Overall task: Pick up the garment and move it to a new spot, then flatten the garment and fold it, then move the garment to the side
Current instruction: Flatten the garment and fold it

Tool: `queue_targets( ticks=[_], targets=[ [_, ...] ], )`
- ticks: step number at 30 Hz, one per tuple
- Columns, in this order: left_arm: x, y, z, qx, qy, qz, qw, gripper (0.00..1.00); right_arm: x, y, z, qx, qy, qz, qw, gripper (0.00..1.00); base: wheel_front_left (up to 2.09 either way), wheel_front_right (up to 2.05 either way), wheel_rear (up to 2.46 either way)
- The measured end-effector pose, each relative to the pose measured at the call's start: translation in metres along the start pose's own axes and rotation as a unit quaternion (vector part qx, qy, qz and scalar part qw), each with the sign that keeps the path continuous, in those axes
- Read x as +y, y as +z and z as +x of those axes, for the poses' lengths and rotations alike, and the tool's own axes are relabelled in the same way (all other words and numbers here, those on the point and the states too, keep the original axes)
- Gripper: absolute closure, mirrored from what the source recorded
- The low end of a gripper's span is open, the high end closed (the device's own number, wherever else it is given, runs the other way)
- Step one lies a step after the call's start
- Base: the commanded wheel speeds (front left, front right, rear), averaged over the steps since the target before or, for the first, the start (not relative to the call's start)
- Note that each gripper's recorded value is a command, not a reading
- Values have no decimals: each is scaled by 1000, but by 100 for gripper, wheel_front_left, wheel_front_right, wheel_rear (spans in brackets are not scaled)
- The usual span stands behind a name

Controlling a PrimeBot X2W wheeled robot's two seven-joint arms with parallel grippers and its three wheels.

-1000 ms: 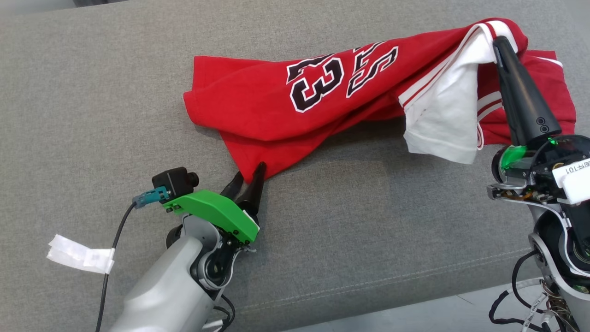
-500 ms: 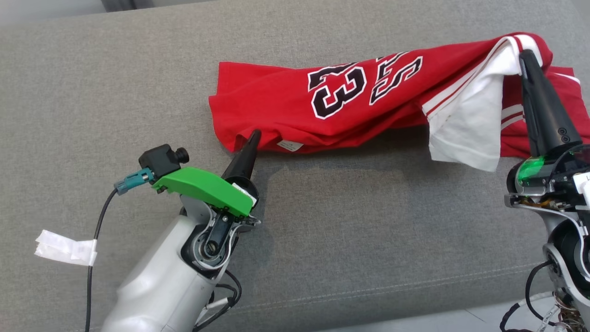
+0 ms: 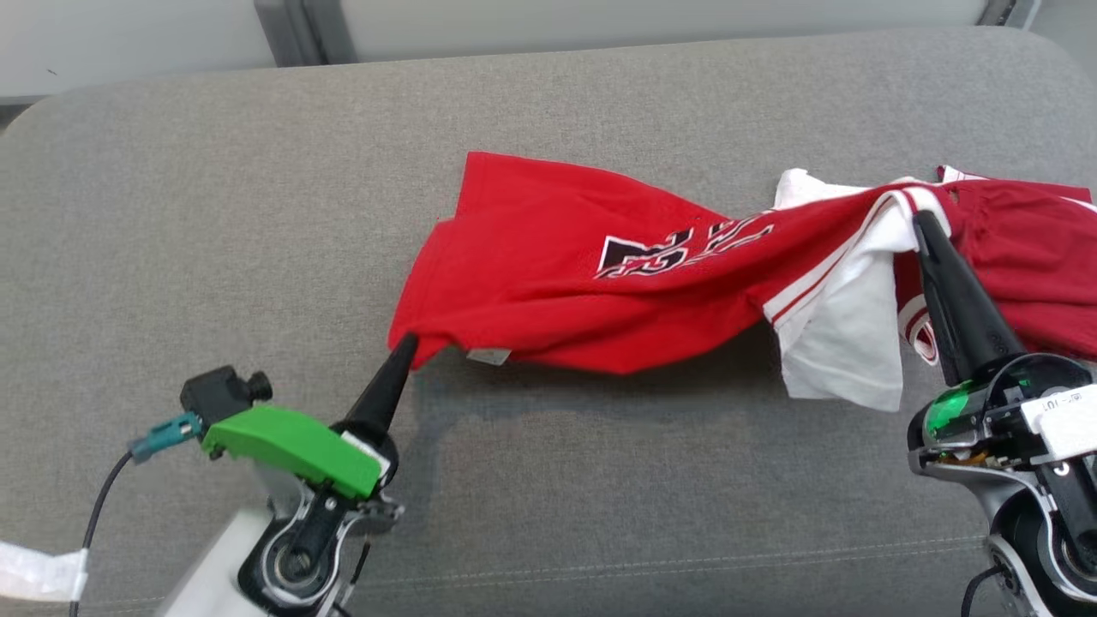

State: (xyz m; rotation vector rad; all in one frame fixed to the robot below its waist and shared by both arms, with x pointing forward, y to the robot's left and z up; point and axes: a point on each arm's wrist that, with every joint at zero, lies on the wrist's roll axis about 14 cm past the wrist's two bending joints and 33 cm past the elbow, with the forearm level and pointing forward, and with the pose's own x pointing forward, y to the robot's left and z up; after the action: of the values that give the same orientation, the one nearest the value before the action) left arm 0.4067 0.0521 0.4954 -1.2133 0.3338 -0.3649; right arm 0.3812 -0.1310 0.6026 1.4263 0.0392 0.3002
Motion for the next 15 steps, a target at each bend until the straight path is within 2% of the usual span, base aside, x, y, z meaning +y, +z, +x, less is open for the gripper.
queue_targets(
  ticks=[2,8,10,13,14,15],
  targets=[
    [20,-2,-16,13,37,-2,999,100,-3,-6,-3,8,-6,5,1000,100,0,0,0],
    [42,-17,-28,60,78,-9,995,100,-16,-12,-4,23,-25,2,999,100,0,0,0],
    [49,-26,-28,86,94,-21,992,100,-20,-18,-3,36,-31,1,999,100,0,0,0],
    [71,-30,-29,124,136,-4,983,100,-29,-31,1,64,-40,-2,997,100,0,0,0],
    [74,-27,-25,129,139,6,982,98,-29,-33,3,69,-39,-1,997,100,0,0,0],
    [73,-23,-19,132,138,15,981,79,-30,-35,5,73,-38,0,997,100,0,0,0]
  ],
)
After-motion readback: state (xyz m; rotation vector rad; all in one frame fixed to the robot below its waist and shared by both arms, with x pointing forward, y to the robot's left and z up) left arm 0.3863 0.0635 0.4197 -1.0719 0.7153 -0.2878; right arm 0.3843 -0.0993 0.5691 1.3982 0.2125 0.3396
